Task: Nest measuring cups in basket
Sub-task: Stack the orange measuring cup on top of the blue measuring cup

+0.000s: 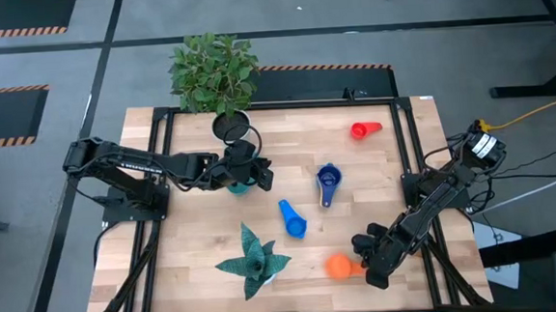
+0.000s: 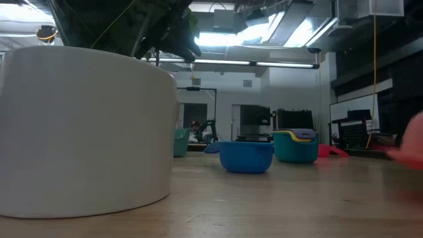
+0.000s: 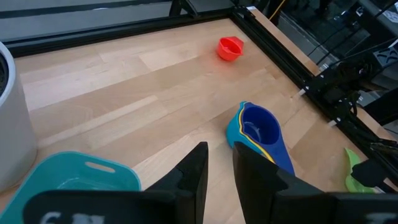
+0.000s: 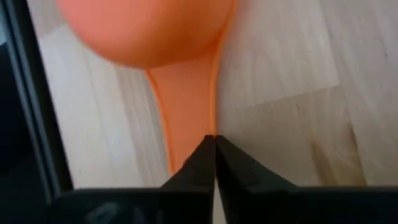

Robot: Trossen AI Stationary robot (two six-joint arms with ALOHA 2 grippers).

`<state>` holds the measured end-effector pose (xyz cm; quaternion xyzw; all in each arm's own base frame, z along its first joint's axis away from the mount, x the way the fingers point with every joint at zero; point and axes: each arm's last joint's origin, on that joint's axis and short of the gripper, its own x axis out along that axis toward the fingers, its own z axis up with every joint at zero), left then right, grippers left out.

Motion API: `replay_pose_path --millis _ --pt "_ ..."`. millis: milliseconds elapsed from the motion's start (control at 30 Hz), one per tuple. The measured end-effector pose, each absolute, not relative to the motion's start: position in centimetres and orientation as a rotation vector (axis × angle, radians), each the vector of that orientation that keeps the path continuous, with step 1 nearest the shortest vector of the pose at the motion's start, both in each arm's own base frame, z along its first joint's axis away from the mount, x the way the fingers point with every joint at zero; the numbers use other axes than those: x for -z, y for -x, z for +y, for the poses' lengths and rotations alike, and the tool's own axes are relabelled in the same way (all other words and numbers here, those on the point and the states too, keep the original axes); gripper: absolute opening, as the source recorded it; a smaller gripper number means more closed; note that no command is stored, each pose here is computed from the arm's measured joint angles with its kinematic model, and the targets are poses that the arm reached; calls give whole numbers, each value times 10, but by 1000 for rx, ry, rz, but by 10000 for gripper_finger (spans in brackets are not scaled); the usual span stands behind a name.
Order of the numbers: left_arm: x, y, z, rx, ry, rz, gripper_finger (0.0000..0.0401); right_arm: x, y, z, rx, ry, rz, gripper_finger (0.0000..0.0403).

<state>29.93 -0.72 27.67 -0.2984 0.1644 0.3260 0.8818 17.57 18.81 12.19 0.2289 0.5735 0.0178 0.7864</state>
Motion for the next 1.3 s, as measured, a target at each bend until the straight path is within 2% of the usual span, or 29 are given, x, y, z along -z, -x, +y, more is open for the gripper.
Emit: replay_pose_path --millis 400,533,667,1000,1300 --pt "-278 -301 -9 -633 687 336 69 -122 -176 188 -41 -491 1233 4" --pt "-281 -310 -20 -466 764 321 69 -122 -176 188 -39 -490 1231 2" --pt "-277 -325 -44 -270 730 308 69 -122 -176 188 -26 -483 1213 2" --pt "-236 -356 -106 -50 570 270 69 -123 -178 186 16 -462 1160 2" --pt "-208 -371 -129 26 639 191 69 -123 -181 183 71 -441 1097 1"
